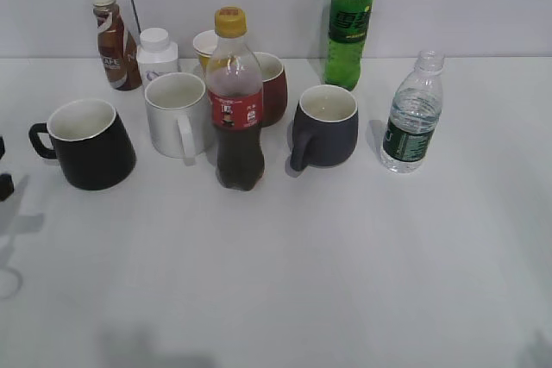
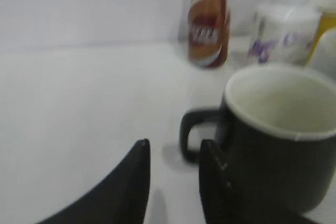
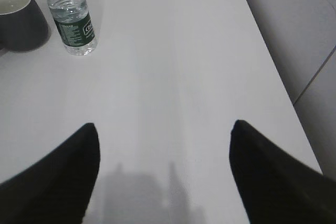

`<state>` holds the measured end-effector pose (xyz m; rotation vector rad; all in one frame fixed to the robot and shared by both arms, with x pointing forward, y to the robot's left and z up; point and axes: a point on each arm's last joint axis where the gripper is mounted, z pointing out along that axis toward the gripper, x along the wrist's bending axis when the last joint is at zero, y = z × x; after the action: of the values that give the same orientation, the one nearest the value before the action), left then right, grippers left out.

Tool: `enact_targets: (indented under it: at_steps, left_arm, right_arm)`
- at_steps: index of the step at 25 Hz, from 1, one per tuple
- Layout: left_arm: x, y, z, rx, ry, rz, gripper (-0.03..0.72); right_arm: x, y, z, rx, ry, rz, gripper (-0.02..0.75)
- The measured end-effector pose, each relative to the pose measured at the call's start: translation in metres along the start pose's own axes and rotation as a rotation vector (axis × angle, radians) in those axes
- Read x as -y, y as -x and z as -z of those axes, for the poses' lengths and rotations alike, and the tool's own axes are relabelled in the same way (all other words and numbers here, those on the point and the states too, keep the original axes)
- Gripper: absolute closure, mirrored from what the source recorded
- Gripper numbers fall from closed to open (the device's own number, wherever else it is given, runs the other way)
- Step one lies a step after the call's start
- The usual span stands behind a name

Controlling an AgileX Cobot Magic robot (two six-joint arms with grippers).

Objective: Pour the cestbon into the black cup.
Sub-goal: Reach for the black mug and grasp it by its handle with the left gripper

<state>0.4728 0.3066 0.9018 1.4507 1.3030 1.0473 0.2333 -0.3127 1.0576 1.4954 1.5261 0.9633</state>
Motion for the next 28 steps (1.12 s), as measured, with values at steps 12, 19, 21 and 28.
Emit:
enact_targets:
  at_steps: [12, 19, 21, 28]
  left_arm:
    - [0.031, -0.009, -0.049, 0.119, -0.061, -0.086, 0.370]
    - [0.028, -0.011, -0.070, 0.151, -0.016, -0.115, 0.363]
    - [0.028, -0.011, -0.076, 0.161, -0.009, -0.121, 0.362]
    - [0.029, -0.012, -0.093, 0.190, 0.014, -0.141, 0.431]
  right_arm:
    - [0.000, 0.000, 0.000, 0.000, 0.000, 0.000, 0.148]
    - [0.000, 0.000, 0.000, 0.000, 0.000, 0.000, 0.148]
    - [0.000, 0.000, 0.000, 0.000, 0.000, 0.000, 0.148]
    - [0.000, 0.000, 0.000, 0.000, 0.000, 0.000, 0.148]
